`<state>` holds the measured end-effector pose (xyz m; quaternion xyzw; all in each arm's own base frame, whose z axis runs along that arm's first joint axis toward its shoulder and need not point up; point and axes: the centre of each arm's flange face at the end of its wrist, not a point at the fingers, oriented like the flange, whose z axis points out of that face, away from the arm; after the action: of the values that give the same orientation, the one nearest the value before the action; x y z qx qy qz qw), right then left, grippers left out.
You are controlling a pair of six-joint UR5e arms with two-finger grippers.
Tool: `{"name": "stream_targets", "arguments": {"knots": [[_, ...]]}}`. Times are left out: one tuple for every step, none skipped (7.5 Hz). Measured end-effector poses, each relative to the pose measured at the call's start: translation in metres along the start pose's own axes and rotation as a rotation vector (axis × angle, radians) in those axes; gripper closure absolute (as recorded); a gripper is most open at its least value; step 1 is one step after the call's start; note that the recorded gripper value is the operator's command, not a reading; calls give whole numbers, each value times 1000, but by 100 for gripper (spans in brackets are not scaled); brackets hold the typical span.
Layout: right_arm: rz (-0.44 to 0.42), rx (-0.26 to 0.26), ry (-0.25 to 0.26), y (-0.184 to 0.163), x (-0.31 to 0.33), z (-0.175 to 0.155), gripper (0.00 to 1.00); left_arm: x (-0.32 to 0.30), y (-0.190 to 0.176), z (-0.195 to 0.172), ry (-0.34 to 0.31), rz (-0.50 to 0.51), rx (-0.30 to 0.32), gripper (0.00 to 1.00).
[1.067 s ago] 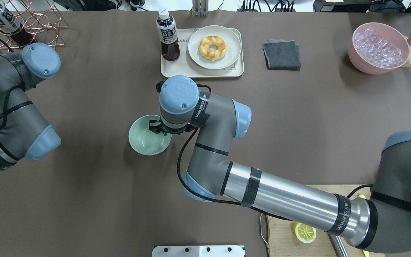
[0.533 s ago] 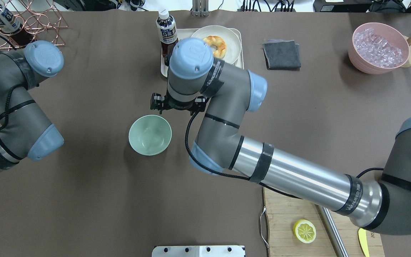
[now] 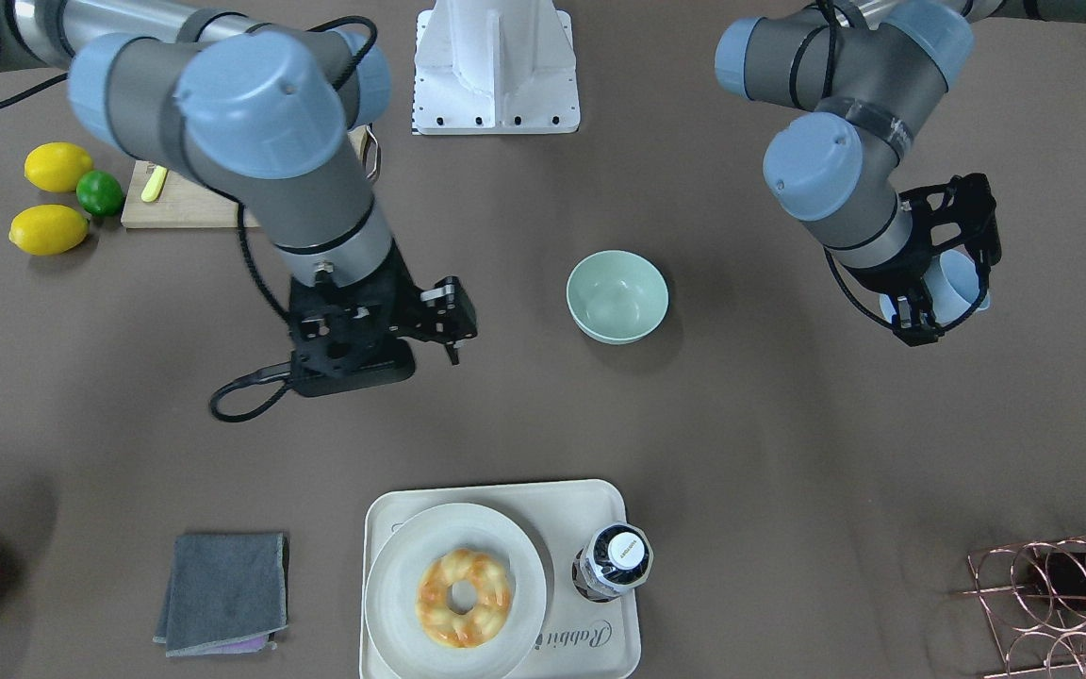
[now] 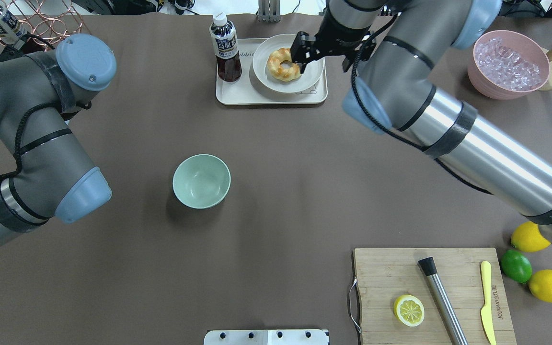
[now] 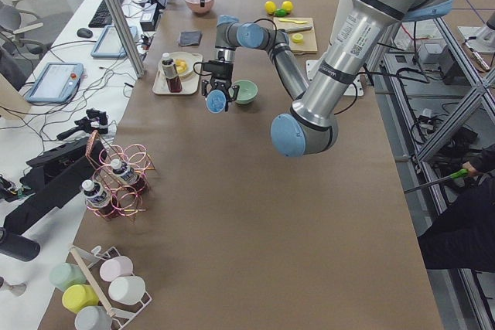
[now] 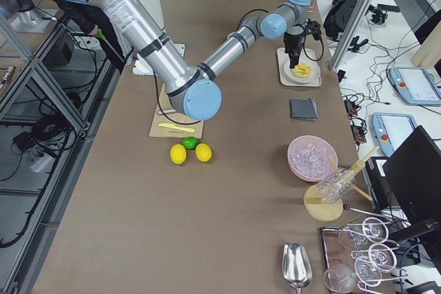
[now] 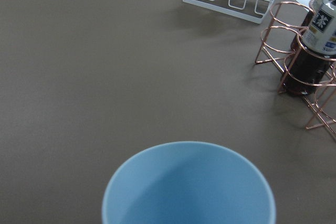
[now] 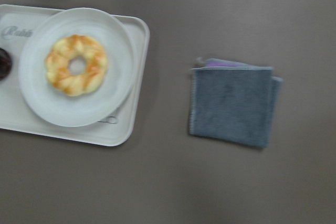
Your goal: Pour ice into bowl
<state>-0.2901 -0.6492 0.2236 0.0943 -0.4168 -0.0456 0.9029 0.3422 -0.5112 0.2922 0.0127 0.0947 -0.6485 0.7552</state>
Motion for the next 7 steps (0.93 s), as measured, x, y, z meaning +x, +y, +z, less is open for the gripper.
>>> {"name": "stream_targets", "arguments": {"knots": [[-8, -12, 11, 0, 77, -9, 1, 0, 16, -20, 22, 13, -42, 49], [0, -17, 33, 16, 140, -12, 1, -2, 31, -36, 35, 26, -88, 49], [16, -22, 55, 37, 194, -14, 1, -3, 44, -49, 46, 34, -122, 49], [13, -27, 75, 57, 242, -13, 1, -4, 53, -59, 56, 33, -144, 49], [-1, -33, 92, 76, 285, -12, 1, -6, 62, -67, 70, 34, -166, 49], [-12, -39, 104, 93, 321, -12, 1, -6, 68, -73, 84, 33, -192, 49], [-12, -46, 112, 107, 352, -14, 1, -6, 71, -79, 101, 23, -218, 49]]}}
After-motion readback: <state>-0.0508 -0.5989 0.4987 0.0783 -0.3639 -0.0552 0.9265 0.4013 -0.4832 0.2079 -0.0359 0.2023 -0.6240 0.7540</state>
